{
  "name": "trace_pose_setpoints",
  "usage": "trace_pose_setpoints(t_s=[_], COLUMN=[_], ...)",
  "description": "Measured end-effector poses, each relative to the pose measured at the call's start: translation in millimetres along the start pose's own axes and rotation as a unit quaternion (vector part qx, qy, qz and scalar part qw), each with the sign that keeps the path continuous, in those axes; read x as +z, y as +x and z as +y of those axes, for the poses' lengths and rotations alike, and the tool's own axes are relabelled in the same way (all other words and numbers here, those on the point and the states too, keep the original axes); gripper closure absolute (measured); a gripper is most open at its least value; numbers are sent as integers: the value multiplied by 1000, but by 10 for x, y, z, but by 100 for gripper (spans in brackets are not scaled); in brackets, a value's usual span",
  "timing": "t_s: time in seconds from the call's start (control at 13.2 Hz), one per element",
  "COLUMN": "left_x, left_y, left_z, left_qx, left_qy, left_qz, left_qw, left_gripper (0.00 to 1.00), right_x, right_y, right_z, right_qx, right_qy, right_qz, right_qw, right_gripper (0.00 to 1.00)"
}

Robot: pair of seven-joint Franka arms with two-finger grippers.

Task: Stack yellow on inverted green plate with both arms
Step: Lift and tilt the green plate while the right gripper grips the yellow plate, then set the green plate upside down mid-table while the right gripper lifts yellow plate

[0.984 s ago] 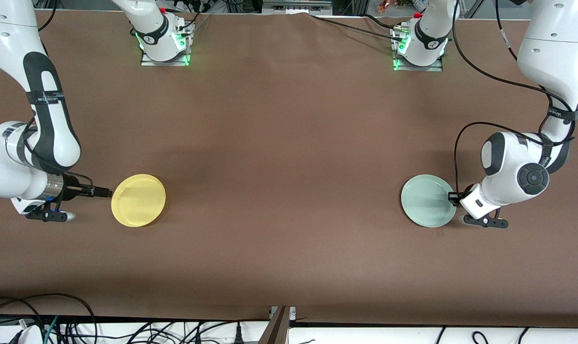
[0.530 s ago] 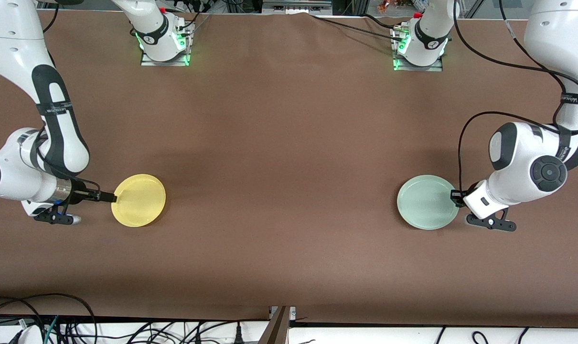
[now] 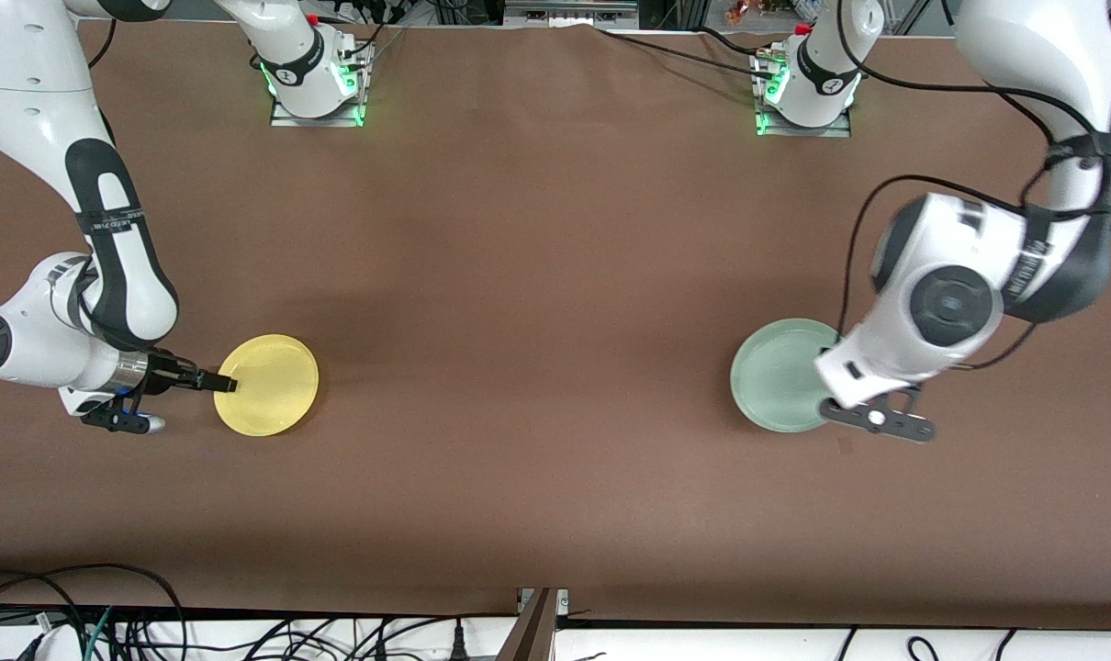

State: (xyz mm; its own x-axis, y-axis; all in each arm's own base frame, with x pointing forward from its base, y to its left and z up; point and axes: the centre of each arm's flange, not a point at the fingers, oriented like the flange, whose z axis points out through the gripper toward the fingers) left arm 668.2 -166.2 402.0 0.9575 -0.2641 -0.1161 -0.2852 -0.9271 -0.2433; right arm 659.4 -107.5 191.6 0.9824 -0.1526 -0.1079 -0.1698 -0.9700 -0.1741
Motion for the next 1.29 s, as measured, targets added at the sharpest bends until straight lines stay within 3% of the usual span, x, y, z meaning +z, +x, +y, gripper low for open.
trace_pose_setpoints(t_s=[0.15,0.23,0.38,0.61,0.68,0.83,0.91,0.98,1.14,1.21,1.29], left_x=[-334,-462,-669,-735,-676,-469,-309,-2,417,601,717], left_y=[-29,-72,-248,-626,-718,-884,-977,-1109,-1228,-1276,-1319], left_z=[557,843,1530,2621,2918,3433,3704,4098,4463,4609,4734], left_qx=[2,6,14,18,20,40,53,63,56,55,56], left_qy=[42,84,191,265,288,350,381,420,457,474,486], left_qz=[8,15,35,62,75,95,102,116,134,144,152], left_qw=[999,996,981,962,955,931,917,898,878,867,859], left_gripper=[97,97,97,97,97,97,97,97,97,97,97], right_x=[48,66,92,96,96,96,97,97,97,97,97], right_y=[-5,-7,-11,-11,-11,-11,-11,-11,-11,-11,-10], right_z=[73,101,129,136,137,136,136,135,132,131,129], right_qx=[-8,-10,-16,-20,-20,-20,-21,-21,-21,-21,-22], right_qy=[14,17,17,18,18,18,18,18,19,19,19], right_qz=[0,-1,-2,-2,-2,-2,-2,-2,-2,-2,-2], right_qw=[1000,1000,1000,1000,1000,1000,1000,1000,1000,1000,1000], right_gripper=[0,0,0,0,7,33,44,60,67,79,79])
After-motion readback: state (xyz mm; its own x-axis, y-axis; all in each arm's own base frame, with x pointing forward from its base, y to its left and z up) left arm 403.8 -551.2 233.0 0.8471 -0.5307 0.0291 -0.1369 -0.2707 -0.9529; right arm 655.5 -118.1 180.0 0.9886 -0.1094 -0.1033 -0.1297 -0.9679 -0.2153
